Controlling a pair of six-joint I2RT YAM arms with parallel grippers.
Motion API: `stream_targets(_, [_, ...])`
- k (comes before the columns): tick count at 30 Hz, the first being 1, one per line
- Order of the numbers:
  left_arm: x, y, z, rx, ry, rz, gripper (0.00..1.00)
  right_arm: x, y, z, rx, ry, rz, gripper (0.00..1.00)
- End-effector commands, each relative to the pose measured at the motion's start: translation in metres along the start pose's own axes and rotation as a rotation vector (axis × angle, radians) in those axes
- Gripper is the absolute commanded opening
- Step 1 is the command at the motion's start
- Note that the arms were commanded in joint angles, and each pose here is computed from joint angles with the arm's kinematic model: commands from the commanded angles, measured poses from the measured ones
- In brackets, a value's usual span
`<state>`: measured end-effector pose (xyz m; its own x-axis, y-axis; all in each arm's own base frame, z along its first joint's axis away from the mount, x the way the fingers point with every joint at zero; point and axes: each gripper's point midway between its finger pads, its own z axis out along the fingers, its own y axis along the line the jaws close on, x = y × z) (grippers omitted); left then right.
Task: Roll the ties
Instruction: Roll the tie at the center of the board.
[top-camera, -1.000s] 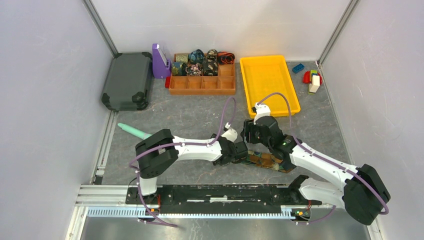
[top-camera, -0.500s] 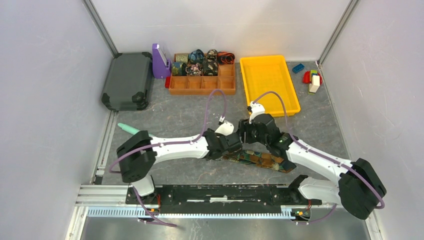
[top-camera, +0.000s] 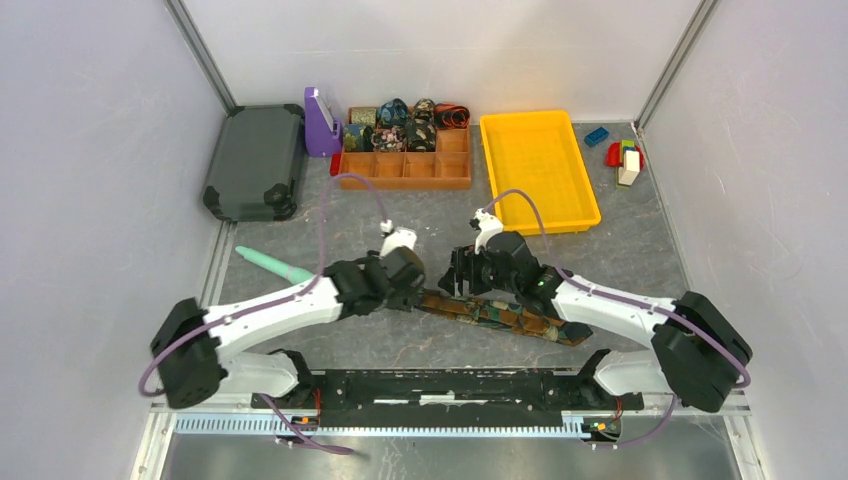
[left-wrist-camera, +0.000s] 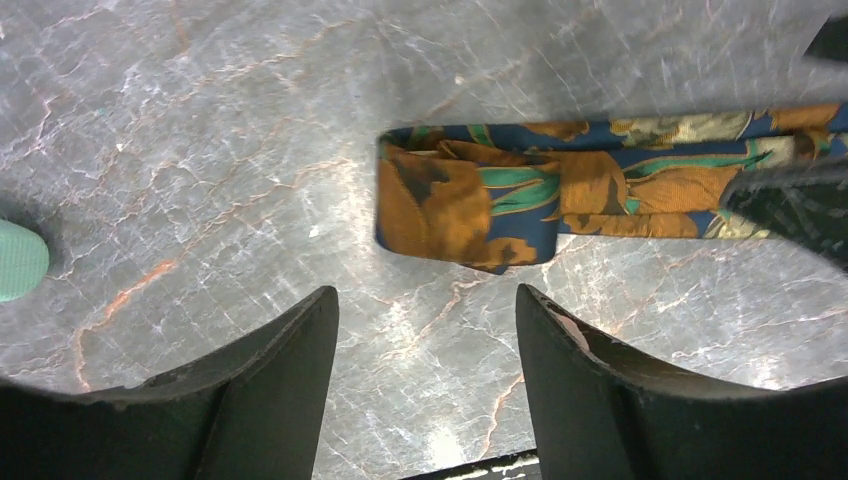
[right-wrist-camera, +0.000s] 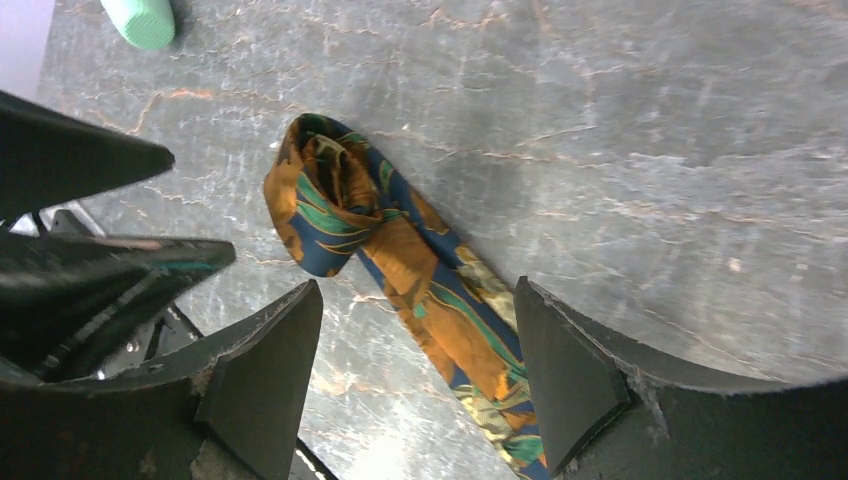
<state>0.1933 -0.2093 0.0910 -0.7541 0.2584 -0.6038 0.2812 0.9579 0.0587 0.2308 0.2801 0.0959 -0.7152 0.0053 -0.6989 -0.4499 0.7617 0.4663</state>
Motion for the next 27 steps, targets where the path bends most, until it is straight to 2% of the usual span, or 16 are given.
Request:
stream_targets(1, [-0.013, 0.009, -0.009, 0.158, -0.063, -0.089, 0.74, -0.018, 0.039, 0.012, -0.099, -0.042, 0.056, 0.78])
stream_targets(5, [-0.014, 0.026, -0.004, 0.212, -0.067, -0.203, 0.78, -0.011, 0.056, 0.023, -0.128, -0.016, 0.069, 0.75])
stream_targets(12, [-0.019, 0.024, 0.011, 0.285, -0.053, -0.289, 0.79, 0.003, 0.067, 0.045, -0.152, 0.027, 0.095, 0.67])
stream_targets(22, [-0.015, 0.014, 0.032, 0.367, -0.033, -0.299, 0.78, 0.019, 0.063, 0.062, -0.143, 0.068, 0.097, 0.56])
stream_targets(27, [-0.007, 0.009, 0.043, 0.397, -0.015, -0.308, 0.77, 0.024, 0.056, 0.067, -0.116, 0.074, 0.09, 0.47])
